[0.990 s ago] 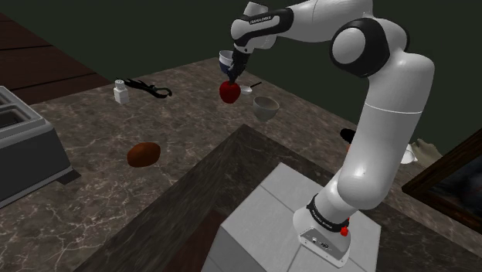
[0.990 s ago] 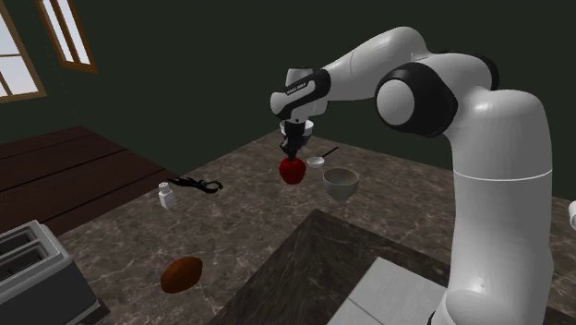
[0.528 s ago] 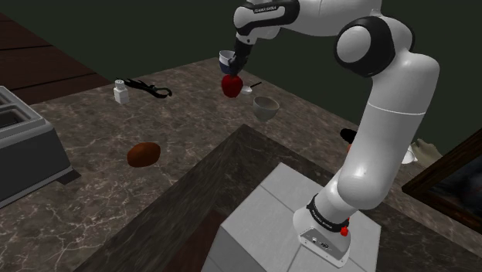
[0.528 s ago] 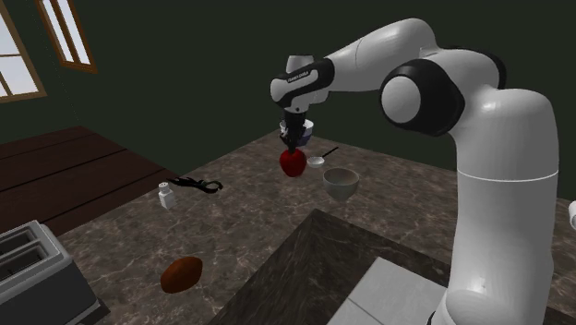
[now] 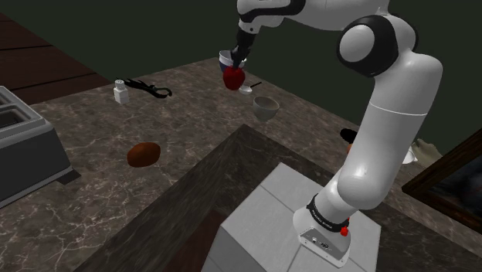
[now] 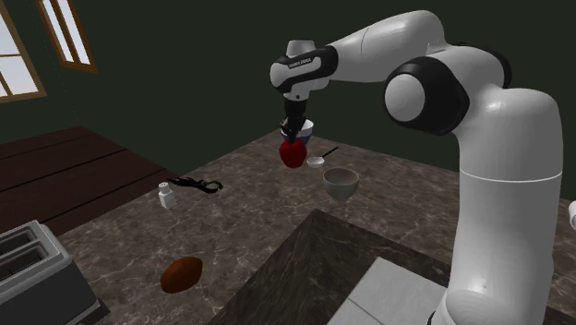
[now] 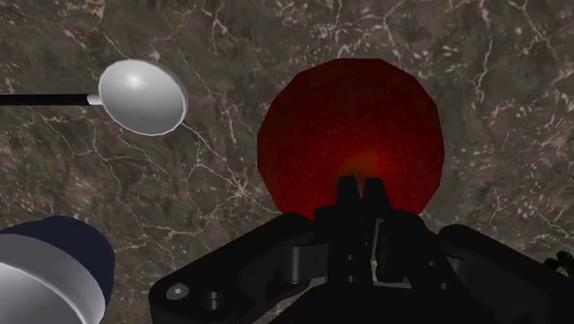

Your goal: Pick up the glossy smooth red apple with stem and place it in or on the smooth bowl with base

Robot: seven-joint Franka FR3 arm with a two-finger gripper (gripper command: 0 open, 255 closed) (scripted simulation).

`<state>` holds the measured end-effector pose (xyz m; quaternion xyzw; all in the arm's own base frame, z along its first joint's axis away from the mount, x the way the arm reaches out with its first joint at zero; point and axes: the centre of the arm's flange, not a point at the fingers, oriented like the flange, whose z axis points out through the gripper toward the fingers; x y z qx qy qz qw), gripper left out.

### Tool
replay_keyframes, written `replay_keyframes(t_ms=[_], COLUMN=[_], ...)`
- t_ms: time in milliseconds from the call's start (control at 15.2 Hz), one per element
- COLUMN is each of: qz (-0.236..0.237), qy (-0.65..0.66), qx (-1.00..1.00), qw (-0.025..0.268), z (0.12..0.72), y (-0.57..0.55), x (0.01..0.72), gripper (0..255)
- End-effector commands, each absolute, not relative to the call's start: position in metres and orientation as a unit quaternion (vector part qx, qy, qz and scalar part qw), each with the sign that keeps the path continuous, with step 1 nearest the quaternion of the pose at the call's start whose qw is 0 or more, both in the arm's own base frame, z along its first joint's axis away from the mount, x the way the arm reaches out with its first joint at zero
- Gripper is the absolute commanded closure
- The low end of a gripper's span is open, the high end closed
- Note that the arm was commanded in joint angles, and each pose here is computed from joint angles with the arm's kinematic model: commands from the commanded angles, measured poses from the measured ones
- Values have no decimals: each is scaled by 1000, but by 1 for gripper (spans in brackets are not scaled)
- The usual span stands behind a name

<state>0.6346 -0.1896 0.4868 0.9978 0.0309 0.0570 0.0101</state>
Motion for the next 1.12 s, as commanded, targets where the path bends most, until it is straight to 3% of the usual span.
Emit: replay_keyframes(t_ms=[0,858,1056], qz=[57,57,57], qy=[31,31,31], qx=[998,998,998], qw=[10,10,10], z=[498,564,577], y=[-189,-189,-202], x=[635,635,600], gripper=[255,255,255])
